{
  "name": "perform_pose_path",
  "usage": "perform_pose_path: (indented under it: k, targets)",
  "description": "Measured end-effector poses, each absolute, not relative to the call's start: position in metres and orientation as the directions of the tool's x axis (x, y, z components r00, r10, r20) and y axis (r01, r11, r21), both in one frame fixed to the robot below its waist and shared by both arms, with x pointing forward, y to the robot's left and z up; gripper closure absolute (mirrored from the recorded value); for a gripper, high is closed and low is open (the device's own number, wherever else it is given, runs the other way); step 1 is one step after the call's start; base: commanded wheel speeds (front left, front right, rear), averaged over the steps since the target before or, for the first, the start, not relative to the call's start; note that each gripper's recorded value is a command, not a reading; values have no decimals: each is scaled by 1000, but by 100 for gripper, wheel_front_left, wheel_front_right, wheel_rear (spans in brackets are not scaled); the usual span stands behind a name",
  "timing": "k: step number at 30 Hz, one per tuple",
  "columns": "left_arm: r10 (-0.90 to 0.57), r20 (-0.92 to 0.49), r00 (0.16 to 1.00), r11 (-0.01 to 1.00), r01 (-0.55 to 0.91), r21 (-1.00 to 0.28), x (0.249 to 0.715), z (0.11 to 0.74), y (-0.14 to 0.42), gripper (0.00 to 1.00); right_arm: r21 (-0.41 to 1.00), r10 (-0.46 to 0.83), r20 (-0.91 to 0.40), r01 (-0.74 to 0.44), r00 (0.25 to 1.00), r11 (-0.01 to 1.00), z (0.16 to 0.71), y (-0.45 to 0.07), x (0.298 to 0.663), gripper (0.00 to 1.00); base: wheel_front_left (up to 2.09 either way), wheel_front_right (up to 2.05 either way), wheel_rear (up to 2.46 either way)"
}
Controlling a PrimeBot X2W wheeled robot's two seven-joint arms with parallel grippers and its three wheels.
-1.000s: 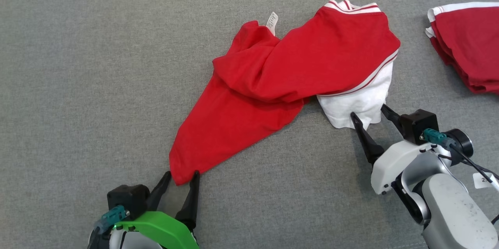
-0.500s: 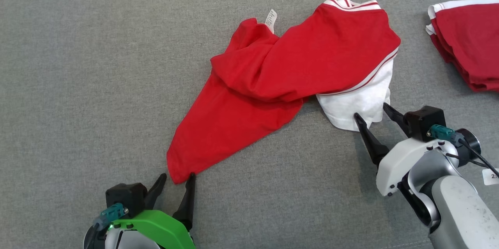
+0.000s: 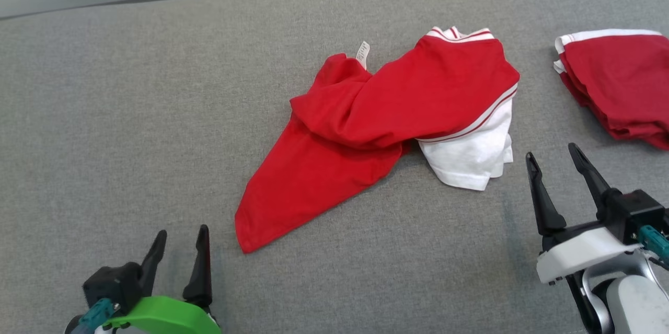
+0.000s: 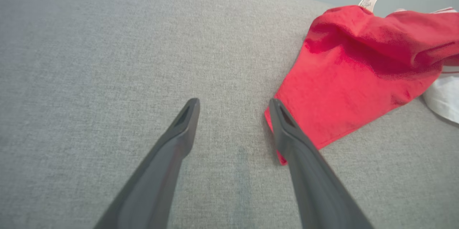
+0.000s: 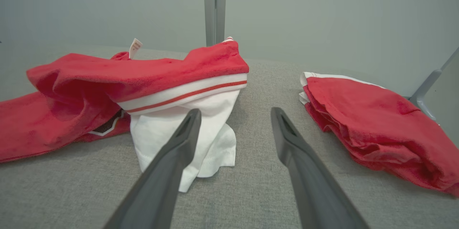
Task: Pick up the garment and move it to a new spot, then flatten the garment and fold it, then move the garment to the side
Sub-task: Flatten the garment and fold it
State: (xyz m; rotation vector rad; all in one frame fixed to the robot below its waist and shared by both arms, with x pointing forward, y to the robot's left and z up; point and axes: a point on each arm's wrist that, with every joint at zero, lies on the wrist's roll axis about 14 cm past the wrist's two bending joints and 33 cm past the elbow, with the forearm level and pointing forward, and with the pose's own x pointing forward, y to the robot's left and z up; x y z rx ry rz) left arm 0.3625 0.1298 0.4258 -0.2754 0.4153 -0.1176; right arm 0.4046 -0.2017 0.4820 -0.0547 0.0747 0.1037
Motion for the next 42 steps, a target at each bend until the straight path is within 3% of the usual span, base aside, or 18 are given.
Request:
perform_pose_path:
  k: [6, 13, 25, 32, 42]
  targets:
    - [-86, -239, 967, 975, 33, -219, 360, 448, 164, 0, -18, 56, 13, -56, 998, 998, 492, -206, 381, 0, 0, 0, 0]
    - [-13, -182, 983, 986, -17, -165, 340, 454, 199, 0, 14, 23, 41, -24, 999, 1000, 497, -208, 360, 0, 0, 0, 0]
    - [30, -93, 995, 980, -48, -192, 316, 468, 221, 0, 34, 34, 100, -37, 994, 999, 514, -199, 351, 0, 0, 0, 0]
    - [-31, -121, 992, 966, -1, -257, 317, 455, 198, 0, 15, 43, 47, -44, 998, 999, 498, -202, 354, 0, 0, 0, 0]
    - [-285, -293, 913, 897, 146, -417, 330, 429, 116, 0, -57, 125, -128, -134, 984, 989, 457, -200, 392, 0, 0, 0, 0]
